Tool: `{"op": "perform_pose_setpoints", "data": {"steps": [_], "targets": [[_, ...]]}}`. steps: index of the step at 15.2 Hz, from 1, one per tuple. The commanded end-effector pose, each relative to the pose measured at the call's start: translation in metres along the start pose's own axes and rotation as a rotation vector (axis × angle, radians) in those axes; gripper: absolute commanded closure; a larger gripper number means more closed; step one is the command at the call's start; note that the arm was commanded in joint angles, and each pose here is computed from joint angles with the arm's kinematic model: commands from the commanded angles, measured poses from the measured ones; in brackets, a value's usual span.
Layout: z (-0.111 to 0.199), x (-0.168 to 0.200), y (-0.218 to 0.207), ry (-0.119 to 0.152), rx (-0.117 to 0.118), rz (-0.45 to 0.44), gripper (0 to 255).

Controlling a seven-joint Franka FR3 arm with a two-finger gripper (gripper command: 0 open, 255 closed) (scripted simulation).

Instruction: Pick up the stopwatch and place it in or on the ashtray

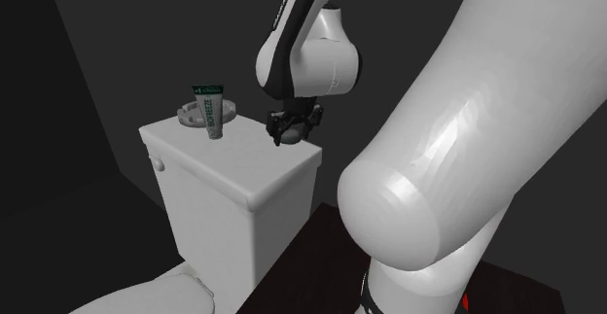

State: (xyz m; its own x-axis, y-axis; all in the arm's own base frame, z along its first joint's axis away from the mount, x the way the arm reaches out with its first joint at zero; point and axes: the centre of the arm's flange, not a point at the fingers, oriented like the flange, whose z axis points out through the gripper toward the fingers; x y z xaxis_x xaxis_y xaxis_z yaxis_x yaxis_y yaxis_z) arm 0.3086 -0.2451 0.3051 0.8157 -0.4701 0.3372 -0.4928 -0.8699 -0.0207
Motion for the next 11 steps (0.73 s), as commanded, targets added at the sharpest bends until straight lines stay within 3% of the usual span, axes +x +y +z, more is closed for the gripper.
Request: {"op": "perform_pose_setpoints", "data": {"steps": [1, 11], "targets": [[-0.008, 0.002, 0.003, -0.001, -0.001, 0.009, 255], [-0.058, 0.020, 0.002, -0.001, -0.001, 0.009, 255]]}}
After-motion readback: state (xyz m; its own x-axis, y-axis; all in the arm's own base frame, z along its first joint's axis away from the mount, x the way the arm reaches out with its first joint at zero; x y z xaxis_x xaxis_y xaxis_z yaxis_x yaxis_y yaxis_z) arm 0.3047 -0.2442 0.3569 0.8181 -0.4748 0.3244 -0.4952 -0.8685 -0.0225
